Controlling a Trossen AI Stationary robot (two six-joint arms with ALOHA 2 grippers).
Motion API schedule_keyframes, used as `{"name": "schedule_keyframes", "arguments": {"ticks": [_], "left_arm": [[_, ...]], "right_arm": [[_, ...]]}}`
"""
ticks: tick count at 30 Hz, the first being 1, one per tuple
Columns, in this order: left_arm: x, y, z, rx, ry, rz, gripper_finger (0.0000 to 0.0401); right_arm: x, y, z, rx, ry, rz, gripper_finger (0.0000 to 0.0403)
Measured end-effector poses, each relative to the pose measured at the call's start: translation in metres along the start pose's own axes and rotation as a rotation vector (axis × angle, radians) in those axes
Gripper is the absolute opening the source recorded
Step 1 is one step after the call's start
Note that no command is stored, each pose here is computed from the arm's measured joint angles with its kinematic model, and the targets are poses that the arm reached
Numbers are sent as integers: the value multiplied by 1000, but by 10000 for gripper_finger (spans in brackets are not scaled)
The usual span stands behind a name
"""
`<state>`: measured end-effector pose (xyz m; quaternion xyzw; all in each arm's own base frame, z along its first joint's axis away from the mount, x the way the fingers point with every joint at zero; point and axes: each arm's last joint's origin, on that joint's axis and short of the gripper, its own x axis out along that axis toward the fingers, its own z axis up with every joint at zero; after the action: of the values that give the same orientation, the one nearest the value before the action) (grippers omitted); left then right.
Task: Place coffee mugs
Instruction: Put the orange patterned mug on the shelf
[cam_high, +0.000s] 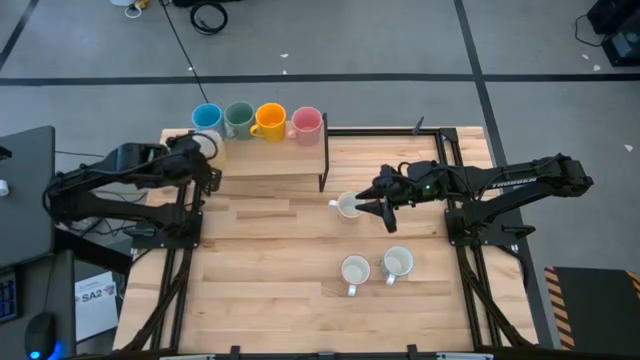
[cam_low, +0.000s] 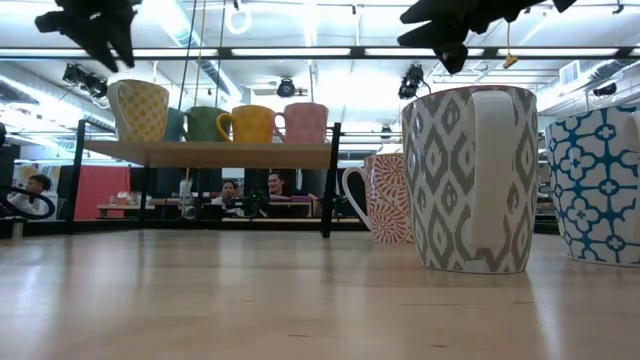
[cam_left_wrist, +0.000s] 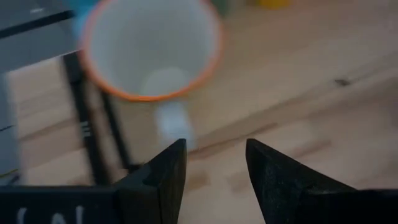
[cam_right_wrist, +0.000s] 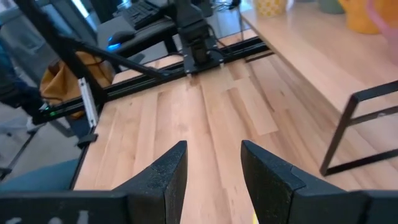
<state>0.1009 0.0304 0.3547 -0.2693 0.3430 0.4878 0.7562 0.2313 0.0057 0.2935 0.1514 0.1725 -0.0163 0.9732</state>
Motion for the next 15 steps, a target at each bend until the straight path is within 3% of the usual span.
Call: {"name": "schedule_keyframes", "arguments": {"ticks": [6,10,15], "left_arm": [[-14,-19,-3,34,-101,-227,174],[-23,-44,-5,129,-197,-368,174],[-34,-82,-12,293,-292,-545,174]], "right_arm": [[1,-1,0,0,-9,-34,156],[4,-4,-2,15,2,-60,156],[13,-16,-9,148,50,-183,156]]}}
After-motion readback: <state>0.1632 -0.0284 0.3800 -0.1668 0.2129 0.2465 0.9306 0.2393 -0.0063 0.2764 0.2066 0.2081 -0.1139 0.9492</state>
